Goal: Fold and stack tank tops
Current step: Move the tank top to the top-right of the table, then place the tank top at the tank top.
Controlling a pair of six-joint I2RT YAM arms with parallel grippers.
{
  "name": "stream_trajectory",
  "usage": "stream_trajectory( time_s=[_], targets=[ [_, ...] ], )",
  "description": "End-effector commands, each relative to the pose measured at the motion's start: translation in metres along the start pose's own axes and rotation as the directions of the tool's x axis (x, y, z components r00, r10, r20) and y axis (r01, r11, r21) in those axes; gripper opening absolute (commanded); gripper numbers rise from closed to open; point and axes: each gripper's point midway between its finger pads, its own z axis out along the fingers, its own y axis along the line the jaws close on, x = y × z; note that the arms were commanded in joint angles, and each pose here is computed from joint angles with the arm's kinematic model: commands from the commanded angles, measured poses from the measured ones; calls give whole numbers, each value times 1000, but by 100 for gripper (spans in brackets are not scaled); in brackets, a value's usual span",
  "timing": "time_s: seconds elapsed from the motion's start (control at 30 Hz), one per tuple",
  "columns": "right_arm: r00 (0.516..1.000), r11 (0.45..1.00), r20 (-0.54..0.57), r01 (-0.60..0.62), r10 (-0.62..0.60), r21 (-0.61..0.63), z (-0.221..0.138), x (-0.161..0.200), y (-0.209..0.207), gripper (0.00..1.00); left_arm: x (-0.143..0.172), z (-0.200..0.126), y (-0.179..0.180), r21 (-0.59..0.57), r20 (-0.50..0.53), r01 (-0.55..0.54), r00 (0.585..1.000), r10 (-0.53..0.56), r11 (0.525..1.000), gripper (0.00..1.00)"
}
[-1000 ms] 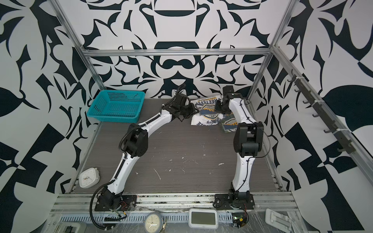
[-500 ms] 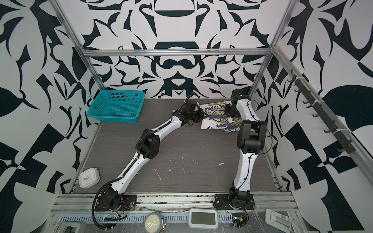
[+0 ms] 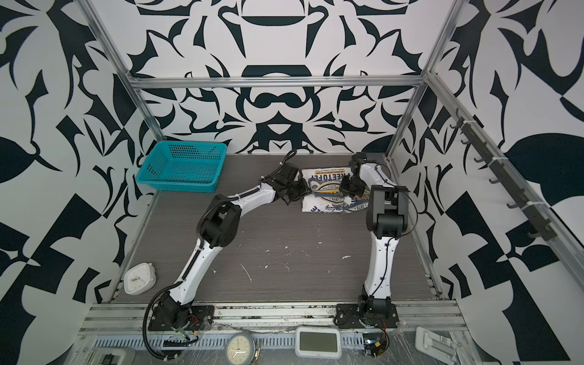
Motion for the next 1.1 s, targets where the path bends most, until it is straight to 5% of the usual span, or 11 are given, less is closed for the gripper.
stream_trajectory(
  time_s=[0.0, 0.23, 0.67, 1.07],
  targets=[
    [997, 999, -70, 38, -36, 17, 8, 34, 19, 0, -43, -50, 12, -49, 123, -16, 992, 22, 999, 0],
    [995, 990, 35, 99, -96, -102, -34, 17, 79, 0, -56, -103, 19, -73, 174, 6, 985, 7, 997, 0],
    [975, 960, 168, 182, -148, -210, -102, -23, 141, 0, -92, -144, -37, -15, 231, -72, 970, 74, 997, 0],
    [954, 969, 289, 139, -76, -204, -170, -65, 101, 0, -98, -133, -107, 125, 237, -167, 962, 134, 978, 0]
  ],
)
